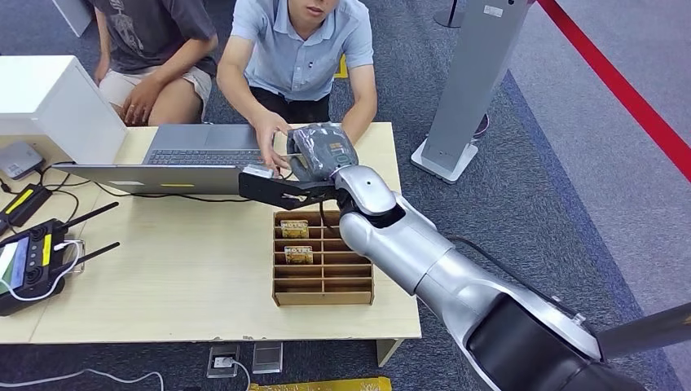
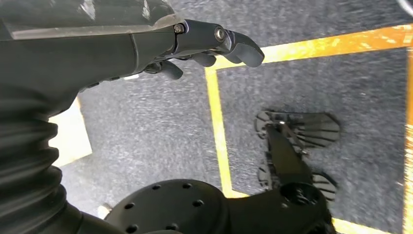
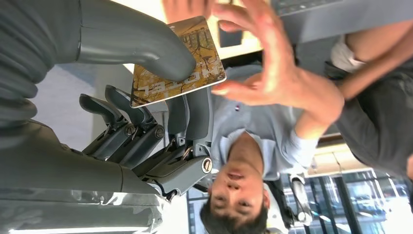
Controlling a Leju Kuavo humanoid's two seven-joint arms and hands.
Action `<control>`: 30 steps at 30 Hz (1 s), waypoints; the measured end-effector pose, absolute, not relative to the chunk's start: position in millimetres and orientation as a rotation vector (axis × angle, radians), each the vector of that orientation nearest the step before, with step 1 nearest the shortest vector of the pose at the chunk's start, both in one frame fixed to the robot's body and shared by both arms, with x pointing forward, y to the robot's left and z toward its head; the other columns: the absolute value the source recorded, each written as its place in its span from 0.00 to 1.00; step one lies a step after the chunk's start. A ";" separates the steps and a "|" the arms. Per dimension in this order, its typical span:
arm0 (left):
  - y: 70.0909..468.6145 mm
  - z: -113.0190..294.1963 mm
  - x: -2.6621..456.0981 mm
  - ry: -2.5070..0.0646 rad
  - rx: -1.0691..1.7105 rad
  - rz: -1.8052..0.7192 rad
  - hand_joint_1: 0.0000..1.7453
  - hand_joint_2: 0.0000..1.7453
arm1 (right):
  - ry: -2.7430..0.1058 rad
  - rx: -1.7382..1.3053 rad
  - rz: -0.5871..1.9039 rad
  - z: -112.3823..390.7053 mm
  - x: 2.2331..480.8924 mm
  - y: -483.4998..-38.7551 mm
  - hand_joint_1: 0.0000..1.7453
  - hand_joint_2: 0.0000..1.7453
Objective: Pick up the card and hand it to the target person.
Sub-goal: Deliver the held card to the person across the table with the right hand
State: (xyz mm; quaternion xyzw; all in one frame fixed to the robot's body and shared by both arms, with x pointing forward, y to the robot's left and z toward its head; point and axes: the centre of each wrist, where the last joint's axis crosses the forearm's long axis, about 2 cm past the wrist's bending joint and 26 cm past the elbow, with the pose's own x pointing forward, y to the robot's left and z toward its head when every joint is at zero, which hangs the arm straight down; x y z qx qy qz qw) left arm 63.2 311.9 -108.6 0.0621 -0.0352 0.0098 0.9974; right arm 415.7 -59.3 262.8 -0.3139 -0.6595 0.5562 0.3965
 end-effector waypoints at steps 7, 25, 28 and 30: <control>313.4 -108.7 62.4 -0.041 0.127 0.020 0.00 1.00 | -1.595 -0.851 1.451 255.3 420.9 -58.7 1.00 1.00; 314.1 -108.8 61.8 -0.093 0.134 0.005 0.00 1.00 | -1.530 -0.879 1.441 244.7 425.9 -65.3 0.00 1.00; 314.4 -108.8 61.5 -0.076 0.134 0.005 0.00 1.00 | -1.521 -0.879 1.432 243.6 427.2 -68.0 0.00 1.00; 314.4 -108.8 61.4 -0.068 0.134 0.006 0.00 1.00 | -1.513 -0.884 1.430 242.7 428.0 -70.0 0.00 1.00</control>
